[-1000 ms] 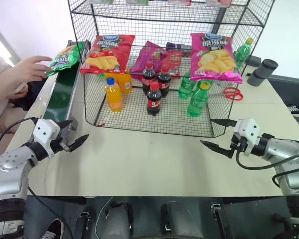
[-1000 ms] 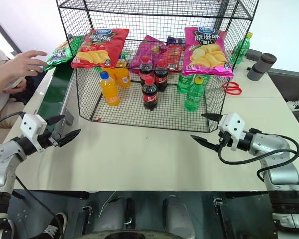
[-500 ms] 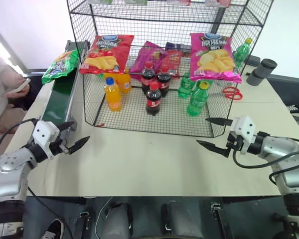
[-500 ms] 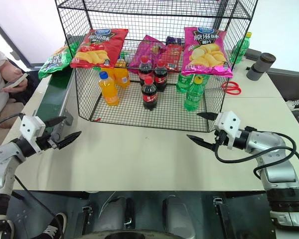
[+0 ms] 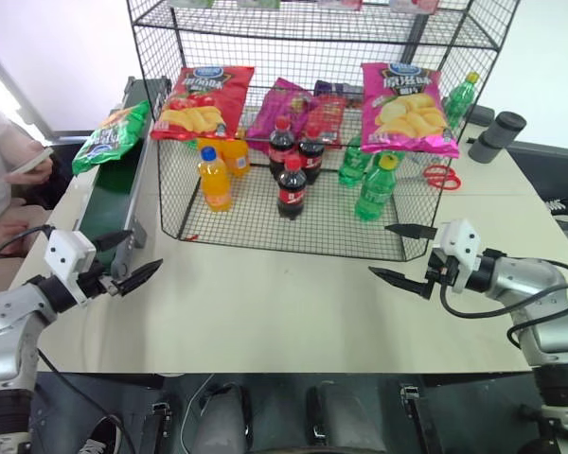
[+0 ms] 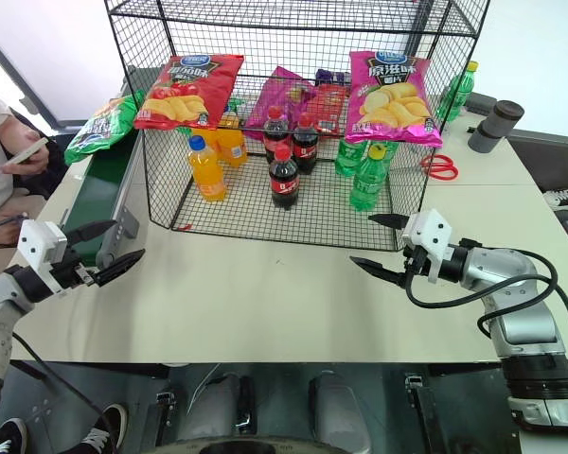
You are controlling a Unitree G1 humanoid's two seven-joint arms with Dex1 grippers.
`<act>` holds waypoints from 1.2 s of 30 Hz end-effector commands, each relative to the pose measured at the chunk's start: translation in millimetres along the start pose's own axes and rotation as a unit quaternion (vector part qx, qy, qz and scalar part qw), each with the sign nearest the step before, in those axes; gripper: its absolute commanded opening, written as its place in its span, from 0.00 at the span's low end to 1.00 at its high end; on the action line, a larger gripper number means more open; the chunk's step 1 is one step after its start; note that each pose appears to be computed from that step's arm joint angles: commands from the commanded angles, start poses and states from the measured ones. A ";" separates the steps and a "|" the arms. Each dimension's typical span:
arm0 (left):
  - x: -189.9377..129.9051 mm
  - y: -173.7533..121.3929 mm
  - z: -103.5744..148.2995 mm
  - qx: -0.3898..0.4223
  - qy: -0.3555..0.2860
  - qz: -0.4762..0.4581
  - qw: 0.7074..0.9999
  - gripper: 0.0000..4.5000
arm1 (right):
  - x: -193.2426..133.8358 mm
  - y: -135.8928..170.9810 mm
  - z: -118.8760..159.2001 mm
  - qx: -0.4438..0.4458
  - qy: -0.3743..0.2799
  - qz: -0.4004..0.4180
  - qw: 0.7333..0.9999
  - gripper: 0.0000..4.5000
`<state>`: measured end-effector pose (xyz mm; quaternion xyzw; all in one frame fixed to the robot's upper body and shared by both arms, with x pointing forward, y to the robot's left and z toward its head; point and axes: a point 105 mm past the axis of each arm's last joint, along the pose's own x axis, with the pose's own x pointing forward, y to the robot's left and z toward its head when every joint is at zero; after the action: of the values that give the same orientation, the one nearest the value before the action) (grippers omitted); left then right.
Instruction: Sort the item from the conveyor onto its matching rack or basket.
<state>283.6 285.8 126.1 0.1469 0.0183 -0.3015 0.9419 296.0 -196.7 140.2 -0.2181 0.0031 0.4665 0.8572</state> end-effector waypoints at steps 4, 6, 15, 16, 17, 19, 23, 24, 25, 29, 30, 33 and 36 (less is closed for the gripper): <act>-21.9 16.1 14.1 0.085 -0.001 0.054 0.995 1.00 | 7.8 1.3 16.6 0.005 -0.041 0.005 0.999 0.99; -30.1 18.2 15.4 0.141 0.015 0.069 0.987 1.00 | 17.4 13.6 26.8 0.044 -0.072 0.037 0.996 0.99; -72.2 25.1 5.6 0.435 0.134 0.129 0.881 1.00 | 92.2 56.6 60.5 0.062 -0.138 0.107 0.983 0.99; -77.9 27.4 2.6 0.434 0.143 0.142 0.878 1.00 | 98.1 57.8 63.1 0.059 -0.144 0.110 0.982 0.99; -83.2 29.4 -0.9 0.437 0.155 0.153 0.873 1.00 | 102.4 59.4 65.5 0.058 -0.149 0.113 0.981 0.99; -91.1 30.8 -9.8 0.438 0.177 0.159 0.867 1.00 | 110.9 62.8 70.3 0.058 -0.159 0.124 0.978 0.99; -95.9 34.1 -14.9 0.451 0.192 0.173 0.855 1.00 | 122.2 81.0 71.1 0.034 -0.155 0.178 0.971 0.99; -95.7 36.4 -13.7 0.456 0.193 0.179 0.850 1.00 | 122.8 84.5 68.8 0.026 -0.150 0.192 0.970 0.99; -95.3 38.8 -12.9 0.462 0.194 0.184 0.846 1.00 | 124.0 84.1 67.8 0.019 -0.147 0.195 0.969 0.99; -95.0 45.8 -14.0 0.478 0.206 0.196 0.831 1.00 | 130.5 78.9 71.1 0.004 -0.152 0.189 0.970 0.99; -93.9 45.9 -14.8 0.484 0.209 0.193 0.828 1.00 | 131.4 78.2 71.8 0.003 -0.153 0.189 0.970 0.99; -93.3 48.5 -15.5 0.492 0.214 0.199 0.821 1.00 | 131.9 75.3 71.6 0.003 -0.154 0.184 0.971 0.99; -93.1 53.2 -15.1 0.495 0.216 0.212 0.814 1.00 | 130.6 72.7 70.1 0.002 -0.152 0.176 0.973 0.99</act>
<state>235.7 381.0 127.9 0.6439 0.0470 -0.0358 0.7628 296.3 -30.8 138.2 -0.1356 -0.0632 0.6440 0.7503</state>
